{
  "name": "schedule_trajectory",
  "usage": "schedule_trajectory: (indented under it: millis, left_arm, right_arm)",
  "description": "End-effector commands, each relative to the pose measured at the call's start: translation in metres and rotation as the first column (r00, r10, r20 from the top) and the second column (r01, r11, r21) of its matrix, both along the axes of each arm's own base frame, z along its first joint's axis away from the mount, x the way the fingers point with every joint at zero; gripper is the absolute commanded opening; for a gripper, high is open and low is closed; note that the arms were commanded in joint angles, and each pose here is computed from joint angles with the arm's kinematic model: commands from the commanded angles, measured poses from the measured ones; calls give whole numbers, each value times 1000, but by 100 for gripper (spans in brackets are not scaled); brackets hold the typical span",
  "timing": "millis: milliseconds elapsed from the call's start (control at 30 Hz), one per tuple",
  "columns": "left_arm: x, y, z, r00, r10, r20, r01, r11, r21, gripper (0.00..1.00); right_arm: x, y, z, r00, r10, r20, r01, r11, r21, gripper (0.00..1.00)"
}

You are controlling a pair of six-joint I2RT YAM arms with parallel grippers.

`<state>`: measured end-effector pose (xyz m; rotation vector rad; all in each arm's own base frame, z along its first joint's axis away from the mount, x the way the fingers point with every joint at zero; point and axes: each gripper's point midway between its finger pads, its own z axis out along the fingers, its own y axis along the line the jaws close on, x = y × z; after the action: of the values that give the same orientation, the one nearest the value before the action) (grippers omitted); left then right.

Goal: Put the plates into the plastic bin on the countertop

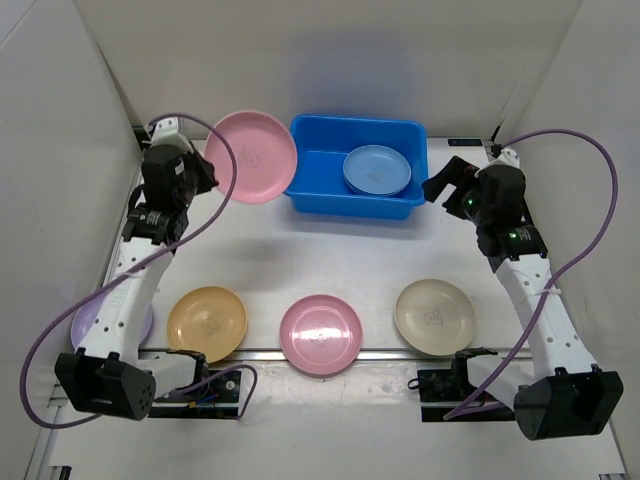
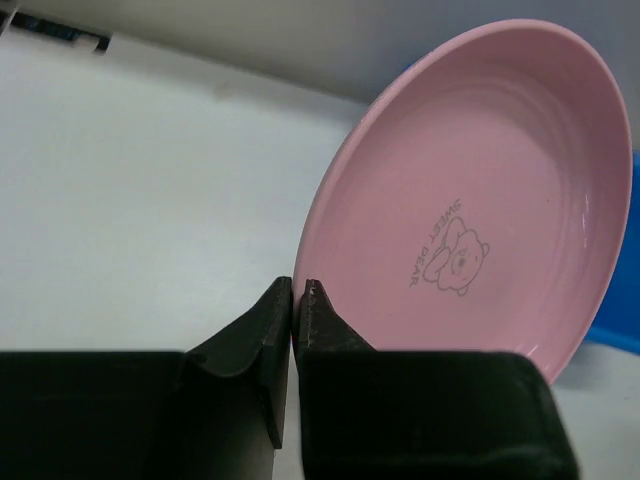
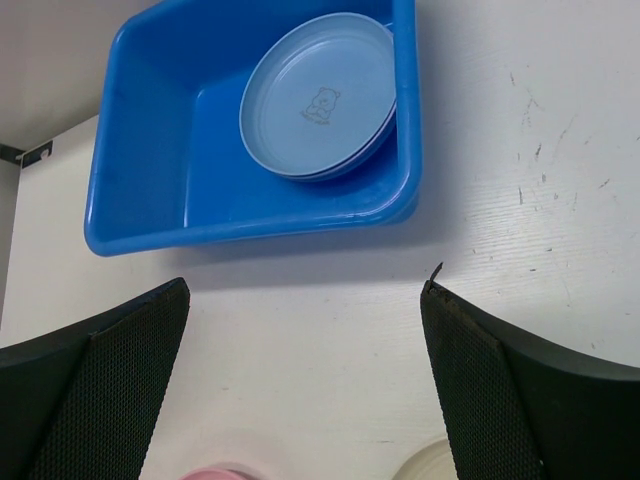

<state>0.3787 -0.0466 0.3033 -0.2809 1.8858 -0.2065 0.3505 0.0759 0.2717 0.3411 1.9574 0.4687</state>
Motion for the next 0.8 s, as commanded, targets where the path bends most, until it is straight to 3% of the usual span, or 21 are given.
schedule_trajectory:
  millis: [0, 133, 200, 267, 300, 400, 433, 467, 500, 533, 567, 633, 667, 767]
  left_arm:
    - [30, -29, 24, 987, -132, 87, 133, 991, -15, 10]
    - [70, -78, 43, 958, -249, 141, 255, 967, -26, 10]
    - [99, -100, 17, 956, -280, 86, 283, 959, -29, 10]
    - [118, -129, 31, 937, -330, 118, 335, 941, -34, 10]
    - [136, -144, 2, 936, -346, 65, 349, 936, -43, 10]
    - [164, -180, 9, 922, -377, 86, 383, 921, -71, 10]
    - [178, -191, -26, 923, -386, 15, 385, 919, -87, 10]
    - [188, -205, -2, 915, -398, 72, 403, 911, -88, 10]
    - [195, -212, -11, 917, -396, 52, 399, 913, -87, 10]
    - [207, -221, -43, 918, -397, 3, 396, 914, -87, 10]
    - [214, -230, -27, 914, -404, 48, 407, 909, -91, 10]
    - [225, -252, -61, 905, -426, 13, 425, 899, -105, 10]
    - [230, -260, -52, 904, -424, 45, 427, 898, -111, 10]
    - [240, -279, -83, 908, -417, 25, 416, 899, -137, 10]
  right_arm:
    - [-5, -9, 10, 998, -50, 32, 50, 999, -1, 99]
    - [-12, -19, 10, 995, -99, 27, 99, 995, -14, 99]
    - [-15, -22, 10, 994, -110, 27, 111, 994, -19, 99]
    - [-21, -24, 7, 993, -122, 10, 122, 992, -33, 99]
    - [-22, -30, 4, 988, -151, 0, 151, 988, -34, 99]
    - [-32, -40, 0, 979, -205, -5, 205, 978, -49, 99]
    - [-34, -44, 1, 975, -224, -1, 224, 973, -49, 99]
    - [-37, -45, -1, 973, -230, -11, 229, 972, -56, 99]
    - [-38, -47, -3, 971, -238, -19, 236, 970, -62, 99]
    - [-41, -49, -2, 969, -247, -15, 246, 967, -62, 99]
    - [-42, -54, -4, 962, -271, -21, 269, 960, -73, 99]
    - [-45, -58, -10, 956, -292, -35, 288, 953, -90, 99]
    - [-46, -59, -10, 954, -297, -34, 293, 952, -93, 99]
    - [-45, -61, -14, 950, -308, -49, 302, 948, -97, 99]
